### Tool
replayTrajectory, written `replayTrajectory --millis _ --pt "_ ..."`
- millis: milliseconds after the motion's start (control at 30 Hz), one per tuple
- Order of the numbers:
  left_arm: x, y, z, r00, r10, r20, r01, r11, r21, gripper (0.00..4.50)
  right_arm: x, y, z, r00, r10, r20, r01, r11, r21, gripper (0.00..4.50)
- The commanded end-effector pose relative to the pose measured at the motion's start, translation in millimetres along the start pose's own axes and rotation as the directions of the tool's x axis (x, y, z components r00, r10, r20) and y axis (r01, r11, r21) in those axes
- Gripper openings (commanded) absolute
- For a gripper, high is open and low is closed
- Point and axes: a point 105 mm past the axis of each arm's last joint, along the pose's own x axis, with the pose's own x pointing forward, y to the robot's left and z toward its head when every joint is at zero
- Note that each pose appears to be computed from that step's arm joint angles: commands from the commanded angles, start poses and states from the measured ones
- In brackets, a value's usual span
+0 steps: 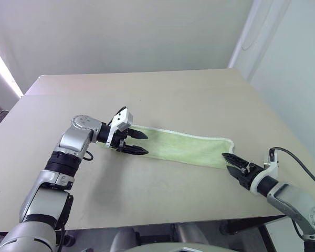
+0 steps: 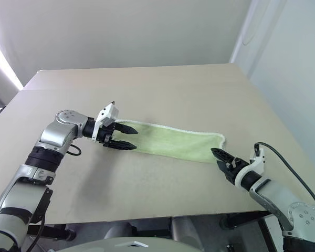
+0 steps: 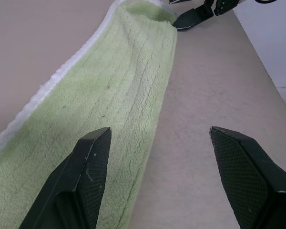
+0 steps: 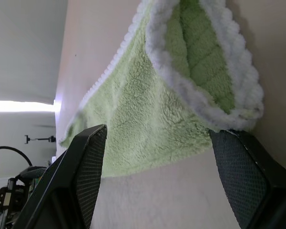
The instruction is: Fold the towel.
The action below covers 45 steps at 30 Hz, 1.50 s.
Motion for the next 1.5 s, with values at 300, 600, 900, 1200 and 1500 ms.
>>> replayTrajectory --millis 300,600,900,1200,1500 --pt "-6.6 1.5 0.2 0.999 0.034 0.0 -0.034 0.999 0.022 3.48 -22.1 -8.6 5.9 0.999 -0.017 0.035 0.017 1.0 0.007 3.56" --pt "-5.4 3.3 -0.6 0.999 0.036 -0.003 -0.036 0.999 0.017 3.48 -24.5 -23.9 10.8 0.995 -0.071 0.074 0.069 0.997 0.028 3.56" --pt "-5.9 4.0 -3.5 0.999 0.034 -0.015 -0.033 0.999 0.014 3.48 -31.1 -33.0 15.4 0.989 -0.097 0.114 0.093 0.995 0.037 3.56" --pt "-4.7 5.3 -7.2 0.999 0.027 -0.026 -0.027 1.0 0.005 3.48 -39.1 -35.0 12.4 0.985 -0.105 0.135 0.1 0.994 0.038 3.56" --pt "-1.6 7.3 -8.1 0.999 0.02 -0.025 -0.02 1.0 0.006 3.48 -44.3 -31.3 7.2 0.984 -0.105 0.144 0.102 0.994 0.028 3.56"
